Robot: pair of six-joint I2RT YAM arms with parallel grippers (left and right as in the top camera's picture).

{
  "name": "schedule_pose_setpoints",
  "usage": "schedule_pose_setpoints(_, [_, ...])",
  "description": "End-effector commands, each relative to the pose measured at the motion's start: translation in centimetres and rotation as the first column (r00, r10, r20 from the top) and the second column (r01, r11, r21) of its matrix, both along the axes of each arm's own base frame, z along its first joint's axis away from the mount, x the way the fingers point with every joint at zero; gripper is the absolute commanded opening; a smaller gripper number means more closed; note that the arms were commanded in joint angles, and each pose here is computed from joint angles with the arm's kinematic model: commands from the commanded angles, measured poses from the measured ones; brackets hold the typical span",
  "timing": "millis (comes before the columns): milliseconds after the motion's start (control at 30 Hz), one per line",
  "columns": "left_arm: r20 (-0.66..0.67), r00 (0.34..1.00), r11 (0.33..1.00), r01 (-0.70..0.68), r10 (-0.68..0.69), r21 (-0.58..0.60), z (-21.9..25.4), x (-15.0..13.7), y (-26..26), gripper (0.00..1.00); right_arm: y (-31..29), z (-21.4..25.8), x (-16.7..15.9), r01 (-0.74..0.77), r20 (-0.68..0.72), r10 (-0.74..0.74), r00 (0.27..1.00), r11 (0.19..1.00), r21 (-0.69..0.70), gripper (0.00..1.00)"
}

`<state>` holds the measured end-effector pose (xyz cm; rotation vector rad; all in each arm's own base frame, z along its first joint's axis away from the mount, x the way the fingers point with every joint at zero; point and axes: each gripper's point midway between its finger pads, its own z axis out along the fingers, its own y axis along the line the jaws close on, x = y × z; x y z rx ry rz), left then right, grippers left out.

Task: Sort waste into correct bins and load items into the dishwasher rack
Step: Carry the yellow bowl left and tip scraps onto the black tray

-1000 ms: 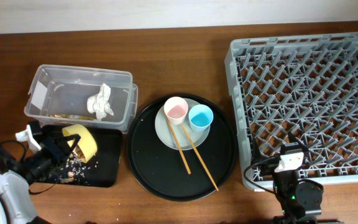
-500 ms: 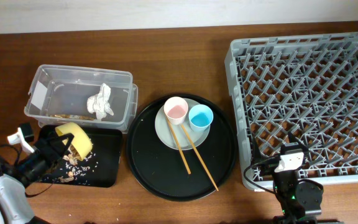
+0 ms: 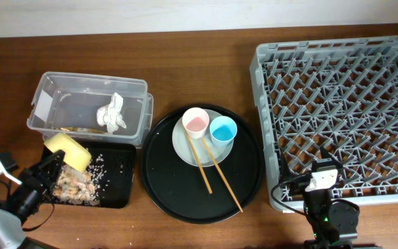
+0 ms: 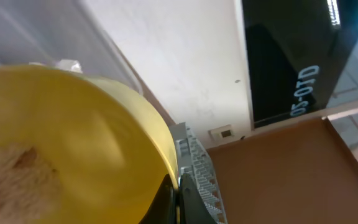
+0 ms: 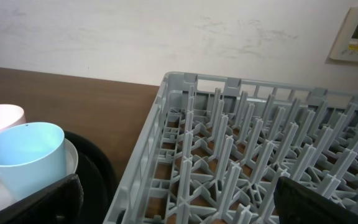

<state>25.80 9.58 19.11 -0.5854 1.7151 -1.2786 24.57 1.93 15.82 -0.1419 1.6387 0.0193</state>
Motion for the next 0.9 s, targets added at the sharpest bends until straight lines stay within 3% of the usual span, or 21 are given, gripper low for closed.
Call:
schedule_pose_setpoints(0, [0.072,0.997,1.000,0.010,-0.008,-0.022,0.9,-0.2,-0.2,0.00,-0.3,-0.3,0.0,0.016,-0.006,-0.016,1.000,1.000,0.007,0.99])
schedule_pose_setpoints(133, [0.008,1.000,0.991,0.006,-0.005,-0.131,0.9,-0.4,-0.6,0.00,-0.3,-0.3,0.0,0.016,-0.006,-0.016,1.000,1.000,0.007,0.99])
schedule_pose_setpoints(167, [0.050,0.999,0.998,0.010,-0.007,-0.060,0.9,-0.1,-0.1,0.00,-0.3,-0.3,0.0,0.016,-0.006,-0.016,1.000,1.000,0.007,0.99])
schedule_pose_setpoints(233, [-0.005,1.000,0.988,0.004,-0.005,-0.152,0.9,-0.3,-0.4,0.00,-0.3,-0.3,0.0,0.016,-0.006,-0.016,1.000,1.000,0.007,0.99])
schedule_pose_setpoints(267, [0.037,0.999,0.997,0.009,-0.006,-0.082,0.9,-0.1,0.0,0.00,-0.3,-0.3,0.0,0.016,-0.006,-0.016,1.000,1.000,0.007,0.99])
schedule_pose_setpoints(400, [0.042,0.999,0.997,0.010,-0.007,-0.073,1.0,0.0,0.1,0.04,-0.3,-0.3,0.0,0.016,-0.006,-0.016,1.000,1.000,0.007,0.98])
schedule_pose_setpoints(467, [0.011,1.000,0.992,0.012,-0.010,-0.125,0.9,0.0,-0.1,0.07,-0.3,-0.3,0.0,0.016,-0.006,-0.016,1.000,1.000,0.007,0.99])
schedule_pose_setpoints(533, [0.035,0.999,0.997,0.018,-0.015,-0.081,0.9,0.2,0.0,0.09,-0.3,-0.3,0.0,0.016,-0.006,-0.016,1.000,1.000,0.007,0.99])
schedule_pose_setpoints(600, [0.037,0.999,0.996,0.028,-0.025,-0.081,1.0,0.3,-0.2,0.06,-0.3,-0.3,0.0,0.016,-0.006,-0.016,1.000,1.000,0.007,0.99])
schedule_pose_setpoints(633, [0.017,0.999,0.997,0.031,-0.030,-0.070,0.6,0.5,-0.4,0.01,-0.3,-0.3,0.0,0.015,-0.006,-0.015,1.000,1.000,0.007,0.99])
schedule_pose_setpoints(733, [-0.134,0.991,0.999,0.024,-0.028,-0.027,-1.9,1.0,-0.8,0.00,-0.3,-0.3,0.0,0.016,-0.006,-0.016,1.000,1.000,0.007,0.99])
schedule_pose_setpoints(867, [-0.206,0.974,0.991,0.106,-0.089,0.075,-1.2,2.7,-3.0,0.01,-0.3,-0.3,0.0,0.016,-0.006,-0.016,1.000,1.000,0.007,0.99])
